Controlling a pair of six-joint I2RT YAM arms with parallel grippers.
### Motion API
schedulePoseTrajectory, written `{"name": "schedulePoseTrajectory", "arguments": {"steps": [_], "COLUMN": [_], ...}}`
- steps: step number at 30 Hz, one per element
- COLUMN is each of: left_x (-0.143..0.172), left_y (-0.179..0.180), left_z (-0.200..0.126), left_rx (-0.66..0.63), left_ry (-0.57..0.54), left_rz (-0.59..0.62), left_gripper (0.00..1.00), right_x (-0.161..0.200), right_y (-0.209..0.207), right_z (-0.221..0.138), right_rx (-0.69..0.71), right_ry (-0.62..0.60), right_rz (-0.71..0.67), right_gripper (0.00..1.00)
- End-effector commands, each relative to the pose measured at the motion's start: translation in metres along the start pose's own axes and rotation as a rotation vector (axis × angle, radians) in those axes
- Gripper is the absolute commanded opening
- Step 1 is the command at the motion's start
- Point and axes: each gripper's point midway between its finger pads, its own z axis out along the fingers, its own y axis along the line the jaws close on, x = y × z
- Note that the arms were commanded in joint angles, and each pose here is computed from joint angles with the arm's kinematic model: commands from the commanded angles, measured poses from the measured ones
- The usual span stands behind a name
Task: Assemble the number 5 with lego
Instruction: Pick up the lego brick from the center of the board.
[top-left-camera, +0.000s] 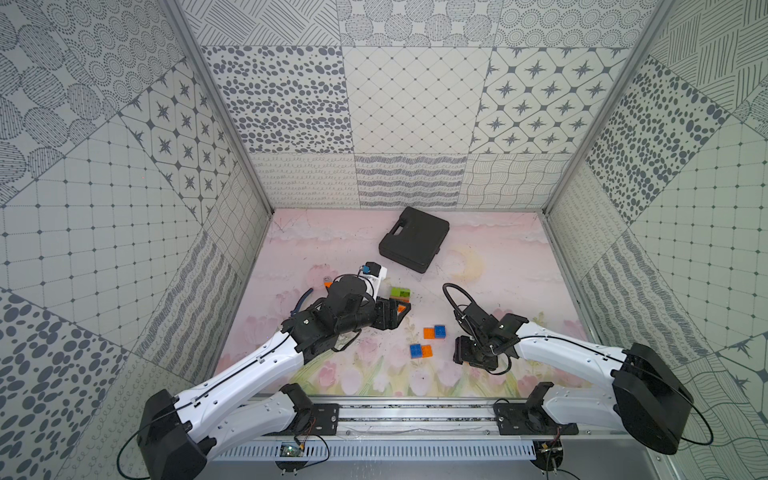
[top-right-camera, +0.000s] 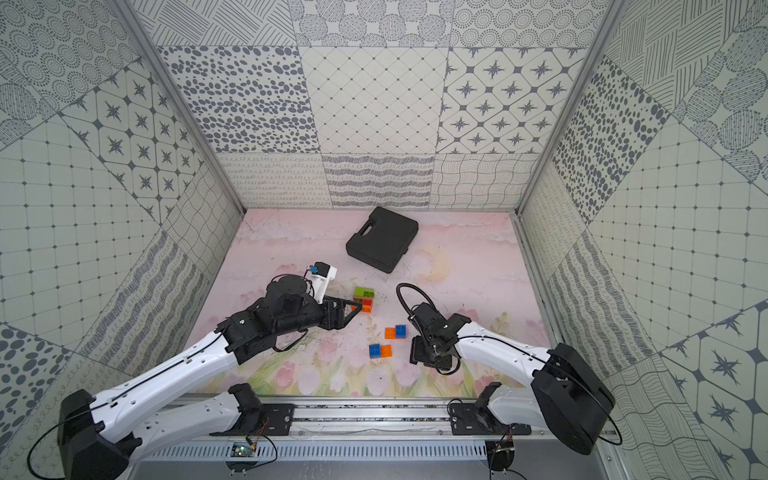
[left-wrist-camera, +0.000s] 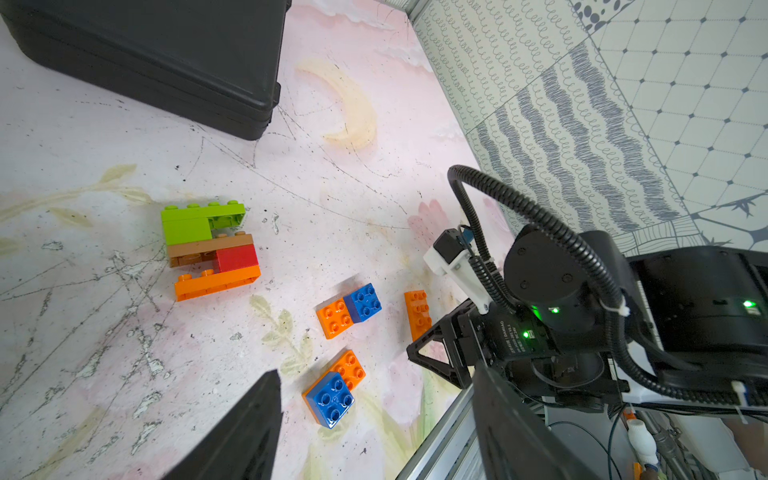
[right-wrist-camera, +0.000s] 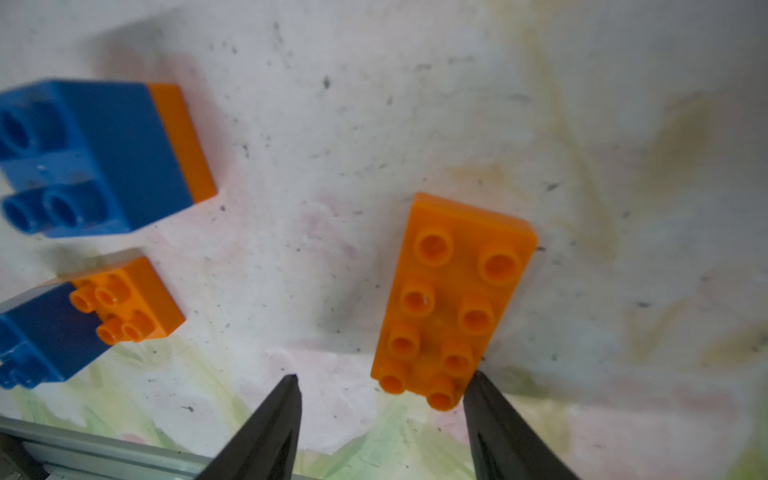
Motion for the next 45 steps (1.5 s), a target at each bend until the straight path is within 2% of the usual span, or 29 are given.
{"name": "schedulePoseTrajectory", "arguments": {"steps": [1,6,11,14,17,19,23,29,32,36,45], "left_x": [-0.003,-0.005,-0.004,-0.002,0.001,0.004,0.008,0.011,0.008,0.005,0.005], "left_y": [-0.004,-0.004,-0.003,-0.006,-0.008,-0.008,-0.006,0.003,0.01,0.018,0.025], "left_z": [-0.003,-0.009,-0.013,-0.01,-0.003,0.002,0.006,0.004,-0.002,-0.007,-0.009], "left_rx": [0.013,0.008,0.005,0.023,0.04,0.036,0.009,-0.053,-0.089,-0.129,-0.161], "left_ry": [-0.023,-0.036,-0.042,-0.026,0.007,0.023,0.038,0.024,-0.011,-0.034,-0.051], "left_rz": [0.002,0.004,0.007,0.016,0.015,0.011,0.014,0.025,0.03,0.038,0.027], "left_gripper": [0.76,0.76,0.76,0.76,0.76,0.77,0.78,0.89,0.99,1.0,1.0], "right_x": [-0.01,-0.026,-0.05,-0.055,-0.059,-0.063,-0.062,-0.063,-0.065,-0.065,-0.062], "right_y": [0.029,0.053,0.043,0.026,0.01,-0.001,0.008,0.017,0.015,0.011,0.007], "right_z": [0.004,-0.004,-0.05,-0.058,-0.055,-0.048,-0.032,-0.016,-0.009,-0.001,0.019], "right_rx": [-0.094,-0.127,-0.085,-0.017,0.078,0.144,0.123,0.088,0.104,0.145,0.184], "right_ry": [-0.012,-0.061,-0.28,-0.322,-0.292,-0.264,-0.196,-0.177,-0.168,-0.148,-0.092], "right_rz": [-0.01,-0.111,-0.195,-0.28,-0.318,-0.28,-0.217,-0.157,-0.142,-0.13,-0.111], "right_gripper": [0.66,0.66,0.69,0.73,0.8,0.85,0.9,0.87,0.86,0.81,0.79]}}
